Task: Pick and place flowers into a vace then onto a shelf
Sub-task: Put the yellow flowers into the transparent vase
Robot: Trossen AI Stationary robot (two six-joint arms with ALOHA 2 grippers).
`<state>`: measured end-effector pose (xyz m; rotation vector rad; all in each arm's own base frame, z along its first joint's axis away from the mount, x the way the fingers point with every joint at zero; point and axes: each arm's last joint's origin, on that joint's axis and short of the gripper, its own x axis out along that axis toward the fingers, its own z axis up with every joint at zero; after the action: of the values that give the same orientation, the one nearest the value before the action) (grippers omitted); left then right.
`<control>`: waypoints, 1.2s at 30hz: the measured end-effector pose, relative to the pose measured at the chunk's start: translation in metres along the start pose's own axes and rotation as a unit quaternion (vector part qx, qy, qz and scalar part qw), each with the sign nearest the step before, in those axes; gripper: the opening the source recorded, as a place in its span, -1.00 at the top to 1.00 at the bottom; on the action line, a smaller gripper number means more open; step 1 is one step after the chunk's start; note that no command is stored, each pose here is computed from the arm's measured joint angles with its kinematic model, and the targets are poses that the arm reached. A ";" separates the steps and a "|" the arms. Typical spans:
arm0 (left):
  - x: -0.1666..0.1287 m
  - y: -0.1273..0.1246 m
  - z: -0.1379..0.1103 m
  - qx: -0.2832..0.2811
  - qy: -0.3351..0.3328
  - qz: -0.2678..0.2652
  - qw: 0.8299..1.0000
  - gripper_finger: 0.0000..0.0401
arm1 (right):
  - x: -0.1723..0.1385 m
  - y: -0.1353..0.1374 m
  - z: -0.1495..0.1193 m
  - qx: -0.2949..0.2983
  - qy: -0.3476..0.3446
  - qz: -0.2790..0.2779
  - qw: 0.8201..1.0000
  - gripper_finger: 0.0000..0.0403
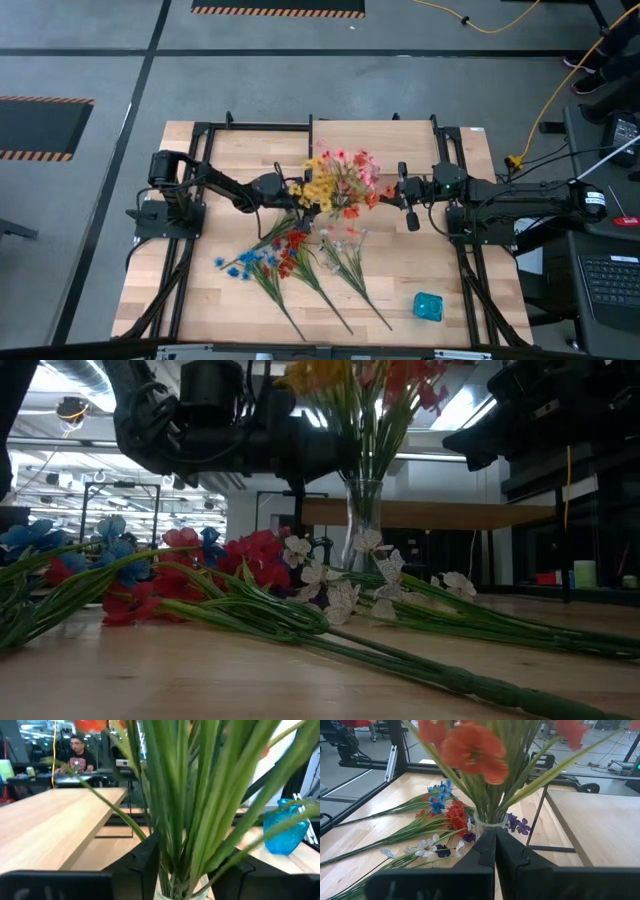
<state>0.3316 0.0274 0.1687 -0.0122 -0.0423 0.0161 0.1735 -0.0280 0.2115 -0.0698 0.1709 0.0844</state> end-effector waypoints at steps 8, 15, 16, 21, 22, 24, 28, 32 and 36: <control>-0.001 -0.001 0.002 0.013 0.019 -0.006 1.000 0.19 | 0.000 0.000 0.000 0.000 0.000 0.000 1.000 0.98; -0.013 -0.001 0.019 0.033 0.083 -0.002 0.996 0.19 | 0.000 0.000 0.000 0.001 0.002 0.000 1.000 0.98; -0.015 -0.001 0.021 0.033 0.094 -0.001 0.995 0.19 | 0.000 0.000 -0.001 0.001 0.003 0.000 1.000 0.98; -0.025 -0.002 0.031 0.044 0.131 -0.003 0.990 0.19 | 0.000 0.000 -0.001 0.001 0.003 0.000 1.000 0.98; -0.026 -0.002 0.031 0.047 0.140 -0.004 0.989 0.19 | 0.000 0.000 -0.001 0.001 0.003 0.000 1.000 0.98; -0.028 -0.002 0.029 0.046 0.156 -0.005 0.987 0.19 | 0.000 0.000 -0.001 0.001 0.003 0.000 1.000 0.98; -0.027 -0.002 0.026 0.046 0.162 -0.005 0.986 0.19 | 0.000 0.000 0.000 0.001 0.002 0.000 1.000 0.98; -0.026 -0.003 0.024 0.051 0.159 -0.007 0.986 0.19 | 0.000 0.000 0.000 0.000 0.000 0.000 1.000 0.98; -0.024 -0.005 0.031 0.058 0.126 -0.013 0.990 0.19 | 0.000 0.000 0.000 0.000 0.000 0.000 1.000 0.98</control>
<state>0.3066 0.0221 0.1983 0.1020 0.2106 -0.0094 0.1735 -0.0279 0.2114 -0.0693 0.1712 0.0848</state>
